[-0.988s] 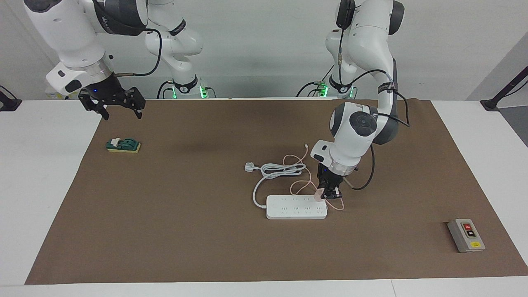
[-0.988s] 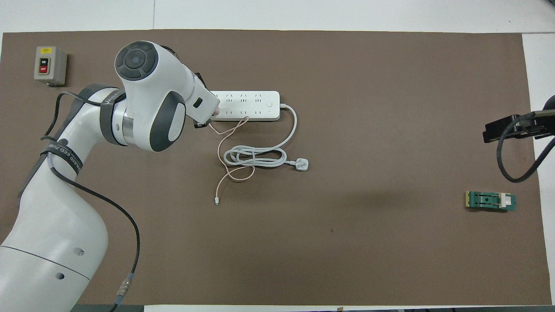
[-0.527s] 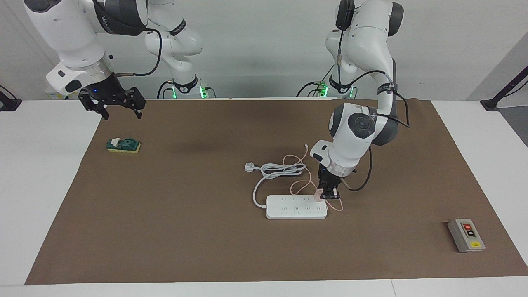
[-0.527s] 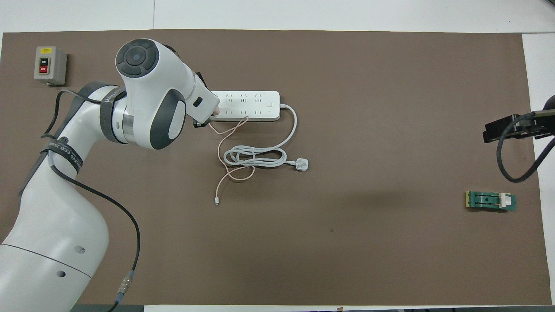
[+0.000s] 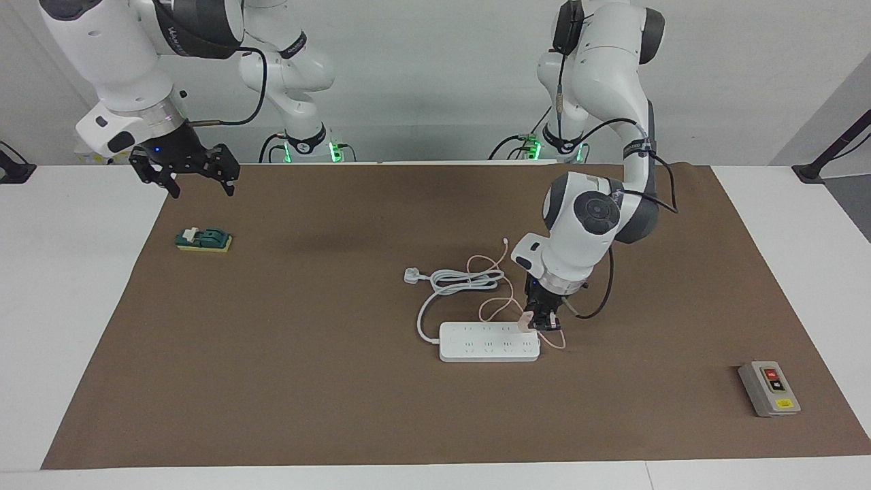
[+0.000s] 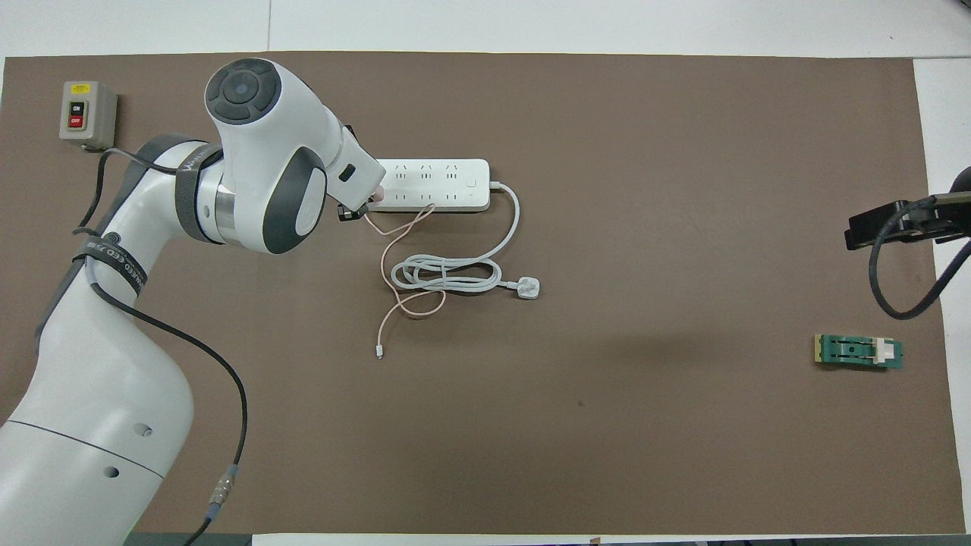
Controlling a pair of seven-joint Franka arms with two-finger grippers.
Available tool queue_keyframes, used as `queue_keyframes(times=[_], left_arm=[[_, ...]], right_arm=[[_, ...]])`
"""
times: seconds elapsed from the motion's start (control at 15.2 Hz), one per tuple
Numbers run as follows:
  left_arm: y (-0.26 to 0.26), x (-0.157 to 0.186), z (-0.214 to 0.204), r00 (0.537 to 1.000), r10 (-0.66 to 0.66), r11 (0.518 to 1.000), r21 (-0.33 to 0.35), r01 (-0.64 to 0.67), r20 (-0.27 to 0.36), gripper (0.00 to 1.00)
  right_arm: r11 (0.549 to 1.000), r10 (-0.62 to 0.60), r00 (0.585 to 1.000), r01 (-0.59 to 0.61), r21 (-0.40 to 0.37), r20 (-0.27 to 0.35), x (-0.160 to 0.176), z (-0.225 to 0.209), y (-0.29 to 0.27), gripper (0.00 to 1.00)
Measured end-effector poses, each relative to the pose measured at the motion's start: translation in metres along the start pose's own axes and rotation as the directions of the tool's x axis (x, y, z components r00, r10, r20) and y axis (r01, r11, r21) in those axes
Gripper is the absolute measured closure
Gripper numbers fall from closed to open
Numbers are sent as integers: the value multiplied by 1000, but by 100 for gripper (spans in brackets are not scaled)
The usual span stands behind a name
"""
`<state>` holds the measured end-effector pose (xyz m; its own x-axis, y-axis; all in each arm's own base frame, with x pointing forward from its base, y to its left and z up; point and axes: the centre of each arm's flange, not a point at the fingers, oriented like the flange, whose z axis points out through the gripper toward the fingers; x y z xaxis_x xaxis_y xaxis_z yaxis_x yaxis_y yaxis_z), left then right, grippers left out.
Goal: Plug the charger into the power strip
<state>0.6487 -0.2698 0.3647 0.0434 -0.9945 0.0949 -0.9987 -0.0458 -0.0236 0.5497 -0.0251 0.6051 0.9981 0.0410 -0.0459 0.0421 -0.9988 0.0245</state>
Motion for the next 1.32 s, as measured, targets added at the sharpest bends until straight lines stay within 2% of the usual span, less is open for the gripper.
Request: queue_keyframes(times=[0.4, 1.12, 1.32], left_arm=[[-1, 0, 0, 996, -94, 996, -8, 94, 4, 68], [-1, 0, 0, 996, -94, 996, -7, 94, 7, 68], [-9, 3, 1, 998, -62, 997, -42, 63, 26, 68]], right_arm=[[1000, 0, 1000, 0, 0, 0, 0, 0, 0, 0], [1000, 0, 1000, 0, 0, 0, 0, 0, 0, 0], [1000, 0, 1000, 0, 0, 0, 0, 0, 0, 0]])
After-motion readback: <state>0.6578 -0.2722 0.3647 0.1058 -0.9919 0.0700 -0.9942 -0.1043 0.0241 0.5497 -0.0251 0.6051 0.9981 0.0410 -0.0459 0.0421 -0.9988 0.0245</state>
